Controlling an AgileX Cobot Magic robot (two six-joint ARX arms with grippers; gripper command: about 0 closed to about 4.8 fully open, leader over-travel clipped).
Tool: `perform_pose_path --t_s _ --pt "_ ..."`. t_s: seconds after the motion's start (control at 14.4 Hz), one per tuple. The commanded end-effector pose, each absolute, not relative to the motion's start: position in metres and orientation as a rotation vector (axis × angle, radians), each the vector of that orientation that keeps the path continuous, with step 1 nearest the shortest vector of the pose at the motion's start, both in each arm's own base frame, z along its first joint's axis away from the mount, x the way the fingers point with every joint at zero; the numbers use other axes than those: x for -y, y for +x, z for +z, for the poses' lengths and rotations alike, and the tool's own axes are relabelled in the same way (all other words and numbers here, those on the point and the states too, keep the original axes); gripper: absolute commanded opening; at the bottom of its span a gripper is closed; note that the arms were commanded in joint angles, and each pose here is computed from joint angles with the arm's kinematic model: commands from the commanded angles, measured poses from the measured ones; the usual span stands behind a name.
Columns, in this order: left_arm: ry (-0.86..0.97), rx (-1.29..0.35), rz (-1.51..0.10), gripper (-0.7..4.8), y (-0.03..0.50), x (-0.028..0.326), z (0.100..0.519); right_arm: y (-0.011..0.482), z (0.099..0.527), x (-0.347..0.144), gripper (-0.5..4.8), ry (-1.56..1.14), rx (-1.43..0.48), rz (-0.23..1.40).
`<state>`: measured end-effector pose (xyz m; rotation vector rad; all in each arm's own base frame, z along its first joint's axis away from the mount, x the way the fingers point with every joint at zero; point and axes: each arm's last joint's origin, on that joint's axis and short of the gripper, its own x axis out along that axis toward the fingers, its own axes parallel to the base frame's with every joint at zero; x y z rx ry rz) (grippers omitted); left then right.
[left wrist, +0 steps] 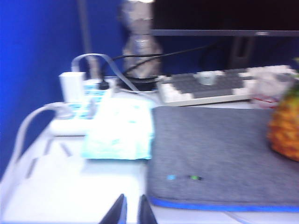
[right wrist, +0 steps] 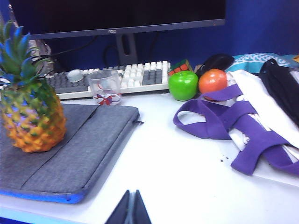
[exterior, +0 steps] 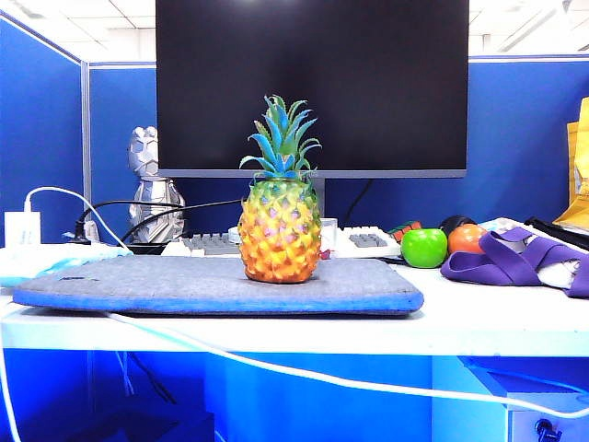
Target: Pick up the pineapple and place it above the gray bag.
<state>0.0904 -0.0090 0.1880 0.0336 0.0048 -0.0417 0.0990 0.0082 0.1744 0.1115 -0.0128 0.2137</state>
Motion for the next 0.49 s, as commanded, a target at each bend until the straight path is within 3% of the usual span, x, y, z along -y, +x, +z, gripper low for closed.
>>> perform_pose_path --t_s 0.07,0.49 --pt "0.03 0.028 -0.055 0.51 0.0901 0.0094 0.1917 0.0986 0.177 -0.0082 -0.01 0.114 0.026 0.217" --pt "0.03 0.031 -0.056 0.52 0.0901 0.0094 0.192 0.0989 0.1751 -0.0073 -0.01 0.105 0.008 0.185"
